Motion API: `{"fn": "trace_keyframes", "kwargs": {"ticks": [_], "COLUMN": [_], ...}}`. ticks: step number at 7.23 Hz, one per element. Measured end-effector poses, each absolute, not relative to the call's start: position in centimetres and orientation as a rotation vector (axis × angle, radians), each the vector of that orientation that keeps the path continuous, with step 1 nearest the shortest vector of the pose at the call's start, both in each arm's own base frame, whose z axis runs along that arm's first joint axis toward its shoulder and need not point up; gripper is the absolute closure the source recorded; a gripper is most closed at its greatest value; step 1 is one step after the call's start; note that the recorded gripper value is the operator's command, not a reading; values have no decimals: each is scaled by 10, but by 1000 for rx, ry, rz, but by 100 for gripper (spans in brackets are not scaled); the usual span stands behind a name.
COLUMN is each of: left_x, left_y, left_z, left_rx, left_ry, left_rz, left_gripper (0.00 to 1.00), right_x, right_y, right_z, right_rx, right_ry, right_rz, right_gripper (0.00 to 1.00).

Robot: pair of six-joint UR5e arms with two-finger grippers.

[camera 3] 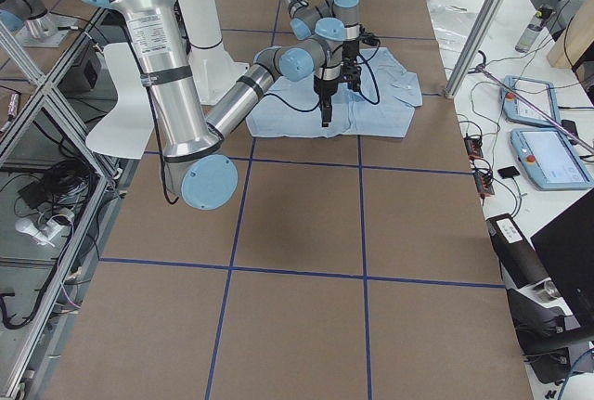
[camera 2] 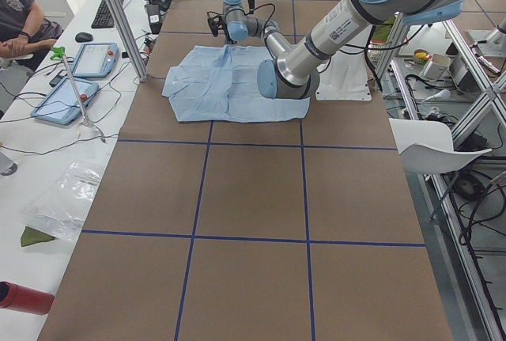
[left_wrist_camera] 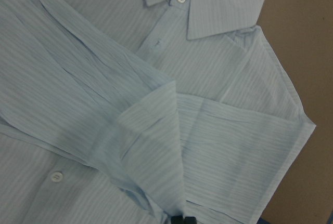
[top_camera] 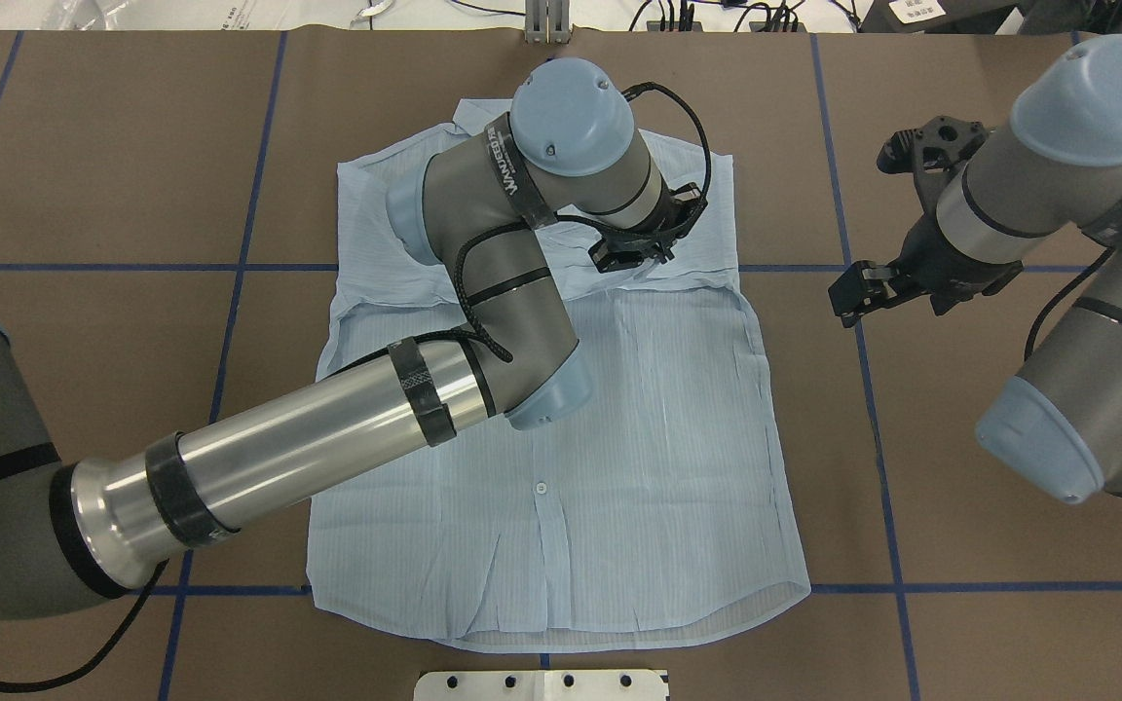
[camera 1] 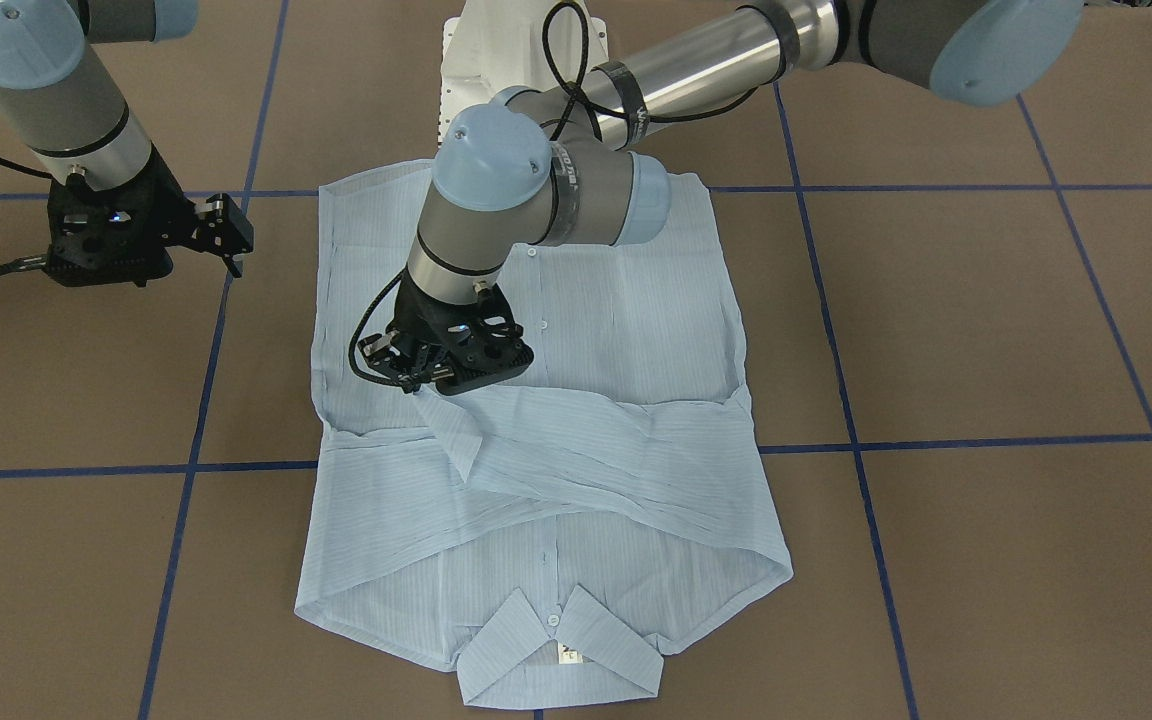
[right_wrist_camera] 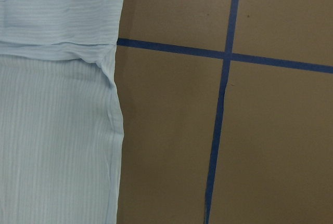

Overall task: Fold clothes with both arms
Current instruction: 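Lay the sleeve on the chest with the left gripper while the right nears the hem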

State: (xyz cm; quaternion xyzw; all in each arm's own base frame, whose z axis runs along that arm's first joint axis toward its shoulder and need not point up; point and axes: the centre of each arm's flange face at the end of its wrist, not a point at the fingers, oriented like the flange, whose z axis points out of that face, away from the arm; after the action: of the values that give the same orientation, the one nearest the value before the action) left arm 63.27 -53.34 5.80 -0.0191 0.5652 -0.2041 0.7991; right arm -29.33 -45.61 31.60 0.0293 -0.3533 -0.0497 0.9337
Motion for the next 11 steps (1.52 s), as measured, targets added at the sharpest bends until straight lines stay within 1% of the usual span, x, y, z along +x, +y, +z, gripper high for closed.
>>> {"fn": "trace_keyframes", "kwargs": {"ticks": [3, 4, 5, 6, 8, 9, 11], "left_x": [628, 626, 620, 605, 544, 507, 446], "left_y": [-527, -529, -528, -523, -494, -472, -434], "left_z": [83, 88, 95, 111, 160, 170, 165], "left_rx": [42, 50, 51, 52, 77, 82, 97], "left_ry": [1248, 1243, 1229, 1212, 1178, 1154, 1098], "left_rz": [-397, -403, -411, -418, -398, -391, -361], "left_gripper": [0, 18, 11, 1, 1, 1, 1], "right_x": [-293, -293, -291, -289, -292, -305, -352], "right_y": [-457, -457, -456, -453, -444, -428, -378], "right_z": [315, 314, 312, 311, 304, 306, 306], "right_rx": [61, 63, 66, 67, 60, 57, 36], "right_ry": [-724, -726, -729, -732, -770, -809, -859], "right_rz": [-100, -99, -99, -90, -17, 9, 50], "right_gripper": [0, 0, 0, 0, 0, 0, 0]}}
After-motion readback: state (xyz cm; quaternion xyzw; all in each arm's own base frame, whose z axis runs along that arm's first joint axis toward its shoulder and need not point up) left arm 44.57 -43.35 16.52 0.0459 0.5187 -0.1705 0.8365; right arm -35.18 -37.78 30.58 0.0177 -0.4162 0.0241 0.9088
